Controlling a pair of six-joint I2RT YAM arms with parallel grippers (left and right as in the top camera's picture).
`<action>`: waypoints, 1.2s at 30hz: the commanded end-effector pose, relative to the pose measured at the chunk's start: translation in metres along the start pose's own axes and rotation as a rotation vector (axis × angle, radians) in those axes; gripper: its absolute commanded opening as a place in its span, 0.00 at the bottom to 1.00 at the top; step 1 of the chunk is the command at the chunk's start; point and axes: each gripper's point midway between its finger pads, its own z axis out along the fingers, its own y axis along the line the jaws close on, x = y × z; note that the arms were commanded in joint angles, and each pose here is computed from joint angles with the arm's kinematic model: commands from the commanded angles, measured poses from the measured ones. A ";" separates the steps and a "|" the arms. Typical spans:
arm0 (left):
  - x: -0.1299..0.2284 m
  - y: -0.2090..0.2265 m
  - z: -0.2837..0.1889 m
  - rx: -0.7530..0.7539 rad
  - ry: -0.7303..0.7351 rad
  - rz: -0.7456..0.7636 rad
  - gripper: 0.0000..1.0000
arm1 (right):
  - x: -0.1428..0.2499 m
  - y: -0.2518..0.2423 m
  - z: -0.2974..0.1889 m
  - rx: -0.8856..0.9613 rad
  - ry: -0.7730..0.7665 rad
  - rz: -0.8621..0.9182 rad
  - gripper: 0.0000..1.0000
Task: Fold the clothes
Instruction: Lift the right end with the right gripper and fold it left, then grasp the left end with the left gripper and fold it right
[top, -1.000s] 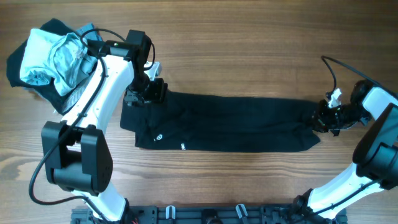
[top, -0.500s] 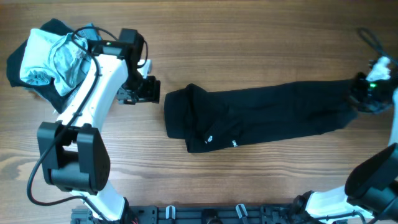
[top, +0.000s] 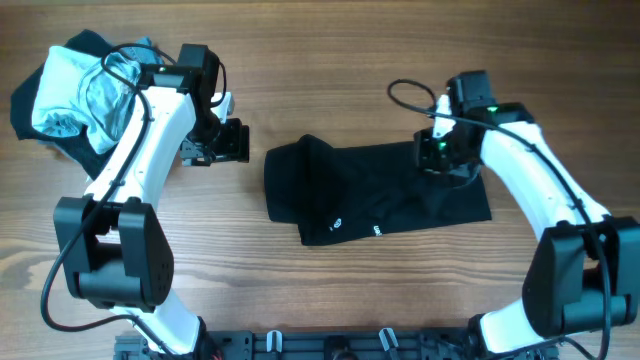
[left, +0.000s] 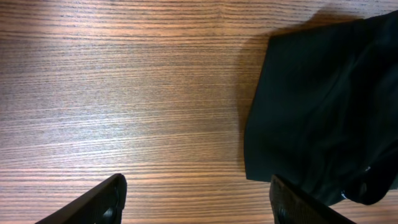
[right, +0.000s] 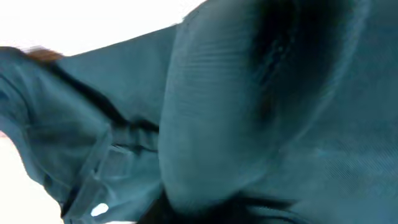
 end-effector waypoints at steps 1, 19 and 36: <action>-0.001 -0.005 -0.005 0.032 -0.014 -0.011 0.81 | -0.014 0.003 0.002 -0.009 -0.052 0.026 0.58; 0.006 -0.019 0.002 0.119 0.015 -0.012 0.80 | 0.051 -0.007 0.041 -0.157 0.174 -0.096 0.08; 0.044 -0.116 0.079 0.489 0.021 0.125 1.00 | -0.002 0.004 -0.023 -0.111 -0.060 -0.130 0.28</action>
